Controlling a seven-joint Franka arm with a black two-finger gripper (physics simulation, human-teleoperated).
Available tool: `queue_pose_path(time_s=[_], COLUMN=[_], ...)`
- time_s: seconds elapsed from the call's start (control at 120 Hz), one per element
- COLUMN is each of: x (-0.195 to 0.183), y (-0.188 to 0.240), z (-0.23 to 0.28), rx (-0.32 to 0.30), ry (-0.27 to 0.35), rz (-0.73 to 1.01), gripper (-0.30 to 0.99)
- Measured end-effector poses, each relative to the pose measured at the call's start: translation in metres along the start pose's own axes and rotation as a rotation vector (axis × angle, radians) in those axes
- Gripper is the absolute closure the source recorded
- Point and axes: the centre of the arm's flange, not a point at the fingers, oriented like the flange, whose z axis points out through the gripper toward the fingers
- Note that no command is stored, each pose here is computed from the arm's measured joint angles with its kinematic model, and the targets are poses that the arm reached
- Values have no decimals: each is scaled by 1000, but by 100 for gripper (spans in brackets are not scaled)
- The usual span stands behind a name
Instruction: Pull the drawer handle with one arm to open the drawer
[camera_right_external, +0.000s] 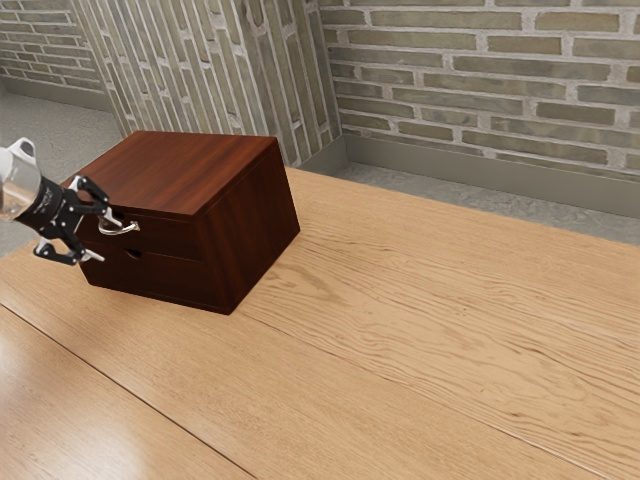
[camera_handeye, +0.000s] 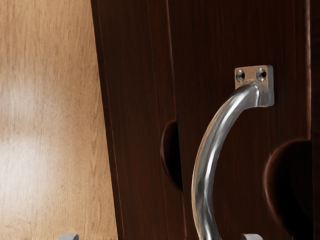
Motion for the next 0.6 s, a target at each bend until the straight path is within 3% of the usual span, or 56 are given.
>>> queue_pose_path(time_s=[0.6], x=[16], y=[3], z=[-2], rx=[-21], ry=[48], rz=[5], gripper=[33])
